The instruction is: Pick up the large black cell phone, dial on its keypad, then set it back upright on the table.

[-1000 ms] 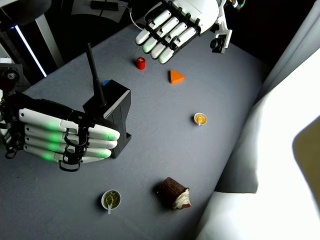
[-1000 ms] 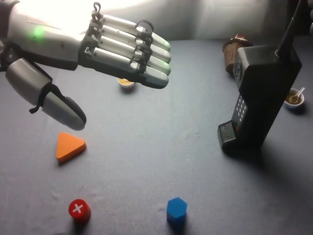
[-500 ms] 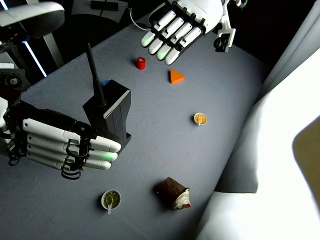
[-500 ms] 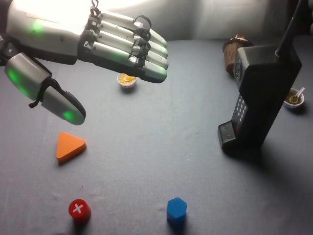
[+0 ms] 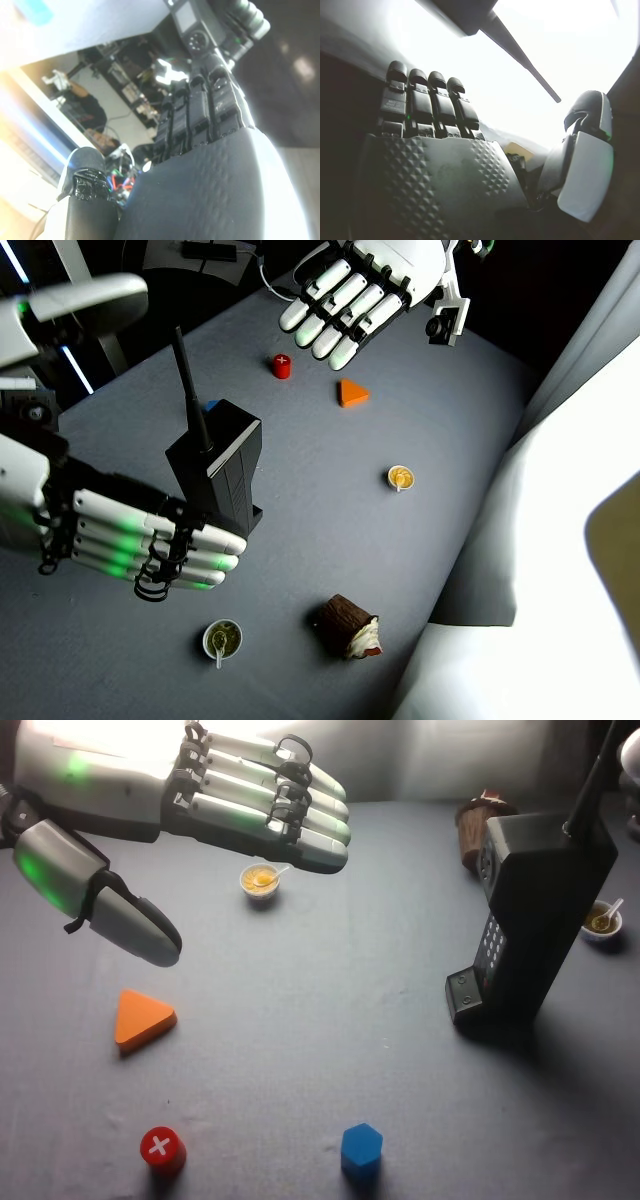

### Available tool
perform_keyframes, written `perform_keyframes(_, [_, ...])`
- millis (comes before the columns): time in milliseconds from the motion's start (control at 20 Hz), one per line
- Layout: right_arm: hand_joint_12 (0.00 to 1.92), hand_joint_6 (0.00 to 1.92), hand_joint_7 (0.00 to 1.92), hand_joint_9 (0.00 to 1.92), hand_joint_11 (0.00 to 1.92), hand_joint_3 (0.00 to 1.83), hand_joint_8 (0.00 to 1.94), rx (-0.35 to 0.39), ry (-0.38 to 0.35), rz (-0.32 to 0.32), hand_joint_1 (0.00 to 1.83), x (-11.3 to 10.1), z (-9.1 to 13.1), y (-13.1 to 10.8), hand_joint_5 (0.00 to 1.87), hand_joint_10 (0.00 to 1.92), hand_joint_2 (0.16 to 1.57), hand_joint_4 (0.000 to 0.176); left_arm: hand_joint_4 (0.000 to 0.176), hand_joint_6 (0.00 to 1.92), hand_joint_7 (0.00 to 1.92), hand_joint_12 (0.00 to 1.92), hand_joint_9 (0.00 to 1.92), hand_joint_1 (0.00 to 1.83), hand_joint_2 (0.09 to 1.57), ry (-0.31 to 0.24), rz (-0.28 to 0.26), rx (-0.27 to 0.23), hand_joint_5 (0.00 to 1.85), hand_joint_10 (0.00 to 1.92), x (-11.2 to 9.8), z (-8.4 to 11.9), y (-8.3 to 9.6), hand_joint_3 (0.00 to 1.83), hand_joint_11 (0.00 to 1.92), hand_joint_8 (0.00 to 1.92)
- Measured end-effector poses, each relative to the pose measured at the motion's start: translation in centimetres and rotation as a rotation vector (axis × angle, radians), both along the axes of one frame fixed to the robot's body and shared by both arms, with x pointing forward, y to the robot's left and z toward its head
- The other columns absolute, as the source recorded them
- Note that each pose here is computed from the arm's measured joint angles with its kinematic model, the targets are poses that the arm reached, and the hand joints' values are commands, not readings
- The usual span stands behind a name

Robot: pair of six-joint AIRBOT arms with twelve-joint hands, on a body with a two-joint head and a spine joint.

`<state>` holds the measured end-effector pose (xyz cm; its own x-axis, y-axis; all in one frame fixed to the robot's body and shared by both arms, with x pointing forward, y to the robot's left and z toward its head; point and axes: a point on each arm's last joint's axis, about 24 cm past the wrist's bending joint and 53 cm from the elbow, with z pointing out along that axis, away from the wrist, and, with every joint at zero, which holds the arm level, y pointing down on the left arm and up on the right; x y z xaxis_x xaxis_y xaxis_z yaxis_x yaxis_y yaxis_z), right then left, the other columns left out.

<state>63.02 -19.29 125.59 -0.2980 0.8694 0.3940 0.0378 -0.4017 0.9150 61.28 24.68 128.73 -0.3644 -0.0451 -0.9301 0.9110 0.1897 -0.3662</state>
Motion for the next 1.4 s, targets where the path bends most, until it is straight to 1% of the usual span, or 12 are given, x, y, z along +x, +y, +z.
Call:
perform_keyframes(150, [0.19, 0.00, 0.00, 0.00, 0.00, 0.00, 0.00, 0.001, -0.011, -0.004, 0.35, 0.3, 0.1, 0.0, 0.01, 0.00, 0.70, 0.000, 0.000, 0.00, 0.10, 0.25, 0.09, 0.06, 1.22, -0.003, -0.002, 0.002, 0.07, 0.00, -0.1, 0.0, 0.0, 0.00, 0.00, 0.00])
perform_keyframes(300, [0.13, 0.00, 0.00, 0.00, 0.00, 0.00, 0.00, -0.001, -0.012, 0.008, 0.40, 0.5, -0.1, 0.6, 0.00, 0.00, 0.71, 0.000, 0.000, 0.00, 0.09, 0.26, 0.09, 0.05, 1.22, 0.011, -0.004, 0.000, 0.07, 0.00, -0.1, -0.1, 0.0, 0.00, 0.00, 0.00])
perform_keyframes(400, [0.10, 0.00, 0.00, 0.00, 0.00, 0.01, 0.00, -0.002, -0.013, 0.017, 0.37, 0.6, -0.3, 1.0, 0.00, 0.00, 0.74, 0.000, 0.000, 0.00, 0.10, 0.27, 0.10, 0.06, 1.22, 0.016, -0.004, -0.005, 0.07, 0.00, -0.1, 0.0, 0.0, 0.00, 0.00, 0.00])
perform_keyframes(600, [0.11, 0.00, 0.00, 0.00, 0.00, 0.01, 0.00, 0.007, -0.006, 0.034, 0.31, 0.7, -0.7, 2.0, 0.00, 0.00, 0.76, 0.000, 0.000, 0.00, 0.08, 0.24, 0.09, 0.07, 1.22, -0.002, -0.009, -0.026, 0.05, 0.00, -0.2, 0.6, 0.0, 0.00, 0.00, 0.00])
perform_keyframes(650, [0.11, 0.00, 0.00, 0.00, 0.00, 0.01, 0.00, 0.009, -0.004, 0.040, 0.34, 0.8, -0.8, 2.3, 0.00, 0.00, 0.76, 0.000, 0.000, 0.00, 0.08, 0.25, 0.09, 0.08, 1.22, -0.022, -0.019, -0.015, 0.06, 0.00, -0.4, 0.5, -0.1, 0.00, 0.00, 0.00])
perform_keyframes(800, [0.11, 0.00, 0.00, 0.00, 0.00, 0.00, 0.00, 0.007, -0.011, 0.048, 0.34, 0.8, -0.8, 2.7, 0.00, 0.00, 0.76, 0.000, 0.000, 0.00, 0.09, 0.25, 0.08, 0.06, 1.21, -0.017, -0.025, 0.010, 0.06, 0.00, -0.6, -0.2, -0.1, 0.00, 0.00, 0.00])
perform_keyframes(900, [0.09, 0.00, 0.00, 0.00, 0.00, 0.01, 0.00, 0.001, -0.017, 0.049, 0.35, 1.0, -0.9, 2.7, 0.00, 0.00, 0.78, 0.000, 0.000, 0.00, 0.09, 0.23, 0.08, 0.06, 1.21, -0.019, -0.027, 0.004, 0.08, 0.00, -0.6, 0.0, -0.2, 0.00, 0.00, 0.00])
perform_keyframes(950, [0.19, 0.00, 0.00, 0.00, 0.00, 0.00, 0.00, -0.003, -0.019, 0.046, 0.31, 1.1, -1.0, 2.6, 0.00, 0.00, 0.78, 0.000, 0.000, 0.00, 0.09, 0.22, 0.08, 0.07, 1.21, -0.017, -0.031, 0.003, 0.08, 0.00, -0.7, 0.0, -0.3, 0.00, 0.00, 0.00])
perform_keyframes(1050, [0.04, 0.00, 0.00, 0.00, 0.00, 0.00, 0.00, -0.018, -0.013, 0.036, 0.35, 1.4, -1.7, 2.2, 0.00, 0.00, 0.79, 0.000, 0.000, 0.00, 0.07, 0.19, 0.06, 0.05, 1.22, -0.014, -0.039, 0.003, 0.06, 0.00, -0.8, -0.1, -0.6, 0.00, 0.00, 0.00])
perform_keyframes(1150, [0.02, 0.00, 0.00, 0.00, 0.00, 0.00, 0.00, -0.032, -0.003, 0.025, 0.37, 1.7, -2.5, 1.8, 0.00, 0.00, 0.78, 0.000, 0.000, 0.01, 0.09, 0.19, 0.07, 0.09, 1.21, -0.014, -0.036, 0.003, 0.07, 0.00, -0.7, -0.1, -0.6, 0.00, 0.00, 0.01])
perform_keyframes(1250, [0.02, 0.00, 0.00, 0.00, 0.02, 0.01, 0.00, -0.035, 0.004, 0.022, 0.32, 1.8, -2.9, 1.8, 0.00, 0.00, 0.80, 0.000, 0.000, 0.00, 0.09, 0.19, 0.07, 0.07, 1.22, -0.013, -0.041, 0.002, 0.07, 0.00, -0.9, -0.1, -0.5, 0.00, 0.00, 0.00])
perform_keyframes(1400, [0.04, 0.00, 0.00, 0.00, 0.00, 0.01, 0.00, -0.032, -0.001, 0.034, 0.49, 1.8, -3.0, 2.4, 0.00, 0.00, 0.90, 0.000, 0.000, 0.00, 0.09, 0.21, 0.07, 0.05, 1.21, -0.013, -0.044, 0.006, 0.06, 0.00, -1.1, -0.1, -0.1, 0.00, 0.00, 0.00])
